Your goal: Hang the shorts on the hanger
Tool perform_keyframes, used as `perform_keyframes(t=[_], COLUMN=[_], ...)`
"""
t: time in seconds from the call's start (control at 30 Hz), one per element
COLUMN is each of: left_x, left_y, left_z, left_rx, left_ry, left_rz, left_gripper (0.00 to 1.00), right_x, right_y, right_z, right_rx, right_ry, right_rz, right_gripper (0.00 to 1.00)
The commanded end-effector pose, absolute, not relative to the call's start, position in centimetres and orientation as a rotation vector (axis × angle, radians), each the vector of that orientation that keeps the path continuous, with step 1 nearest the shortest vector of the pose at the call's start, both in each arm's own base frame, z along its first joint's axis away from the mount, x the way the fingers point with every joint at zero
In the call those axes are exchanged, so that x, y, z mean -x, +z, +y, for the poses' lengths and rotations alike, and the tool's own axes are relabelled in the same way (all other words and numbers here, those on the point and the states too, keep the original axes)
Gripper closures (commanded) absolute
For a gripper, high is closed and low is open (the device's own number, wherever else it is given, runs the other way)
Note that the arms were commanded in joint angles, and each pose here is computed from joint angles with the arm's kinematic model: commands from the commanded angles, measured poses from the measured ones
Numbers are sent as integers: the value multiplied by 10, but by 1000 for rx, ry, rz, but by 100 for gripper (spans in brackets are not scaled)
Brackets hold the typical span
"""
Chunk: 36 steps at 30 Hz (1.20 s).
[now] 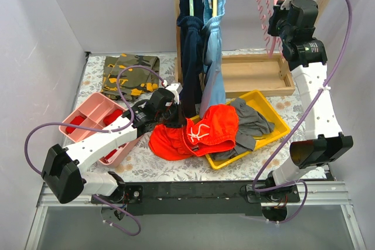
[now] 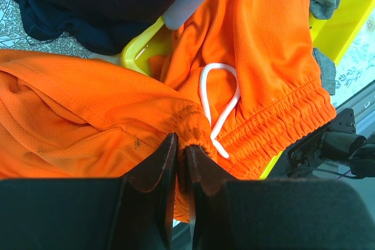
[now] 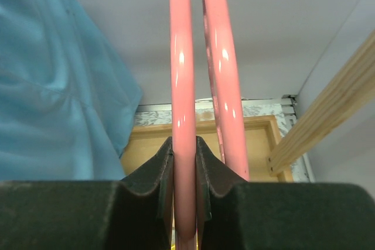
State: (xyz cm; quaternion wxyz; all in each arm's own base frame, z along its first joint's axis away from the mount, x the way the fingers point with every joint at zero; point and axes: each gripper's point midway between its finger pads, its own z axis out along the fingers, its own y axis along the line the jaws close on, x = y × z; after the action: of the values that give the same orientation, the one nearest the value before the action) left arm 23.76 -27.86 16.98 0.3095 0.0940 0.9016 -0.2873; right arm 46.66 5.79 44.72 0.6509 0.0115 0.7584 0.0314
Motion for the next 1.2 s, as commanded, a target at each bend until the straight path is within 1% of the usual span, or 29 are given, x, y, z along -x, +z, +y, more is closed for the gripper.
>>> perform_keyframes(t=[0.0, 0.17, 0.5, 1.17], left_x=[-240, -241, -243, -246], left_y=[180, 180, 179, 181], left_z=[-281, -280, -272, -267], left_rx=[-254, -252, -226, -209], left_ry=[-789, -786, -762, -764], left_rz=[2347, 2343, 2341, 2333], left_gripper=[91, 91, 91, 91], right_x=[-453, -448, -430, -418], right_y=[477, 485, 525, 549], right_z=[30, 21, 58, 66], right_rx=[-96, -103, 80, 118], right_ry=[-44, -79, 100, 141], right_rz=[1640, 1622, 1507, 1383], right_gripper=[99, 99, 99, 99])
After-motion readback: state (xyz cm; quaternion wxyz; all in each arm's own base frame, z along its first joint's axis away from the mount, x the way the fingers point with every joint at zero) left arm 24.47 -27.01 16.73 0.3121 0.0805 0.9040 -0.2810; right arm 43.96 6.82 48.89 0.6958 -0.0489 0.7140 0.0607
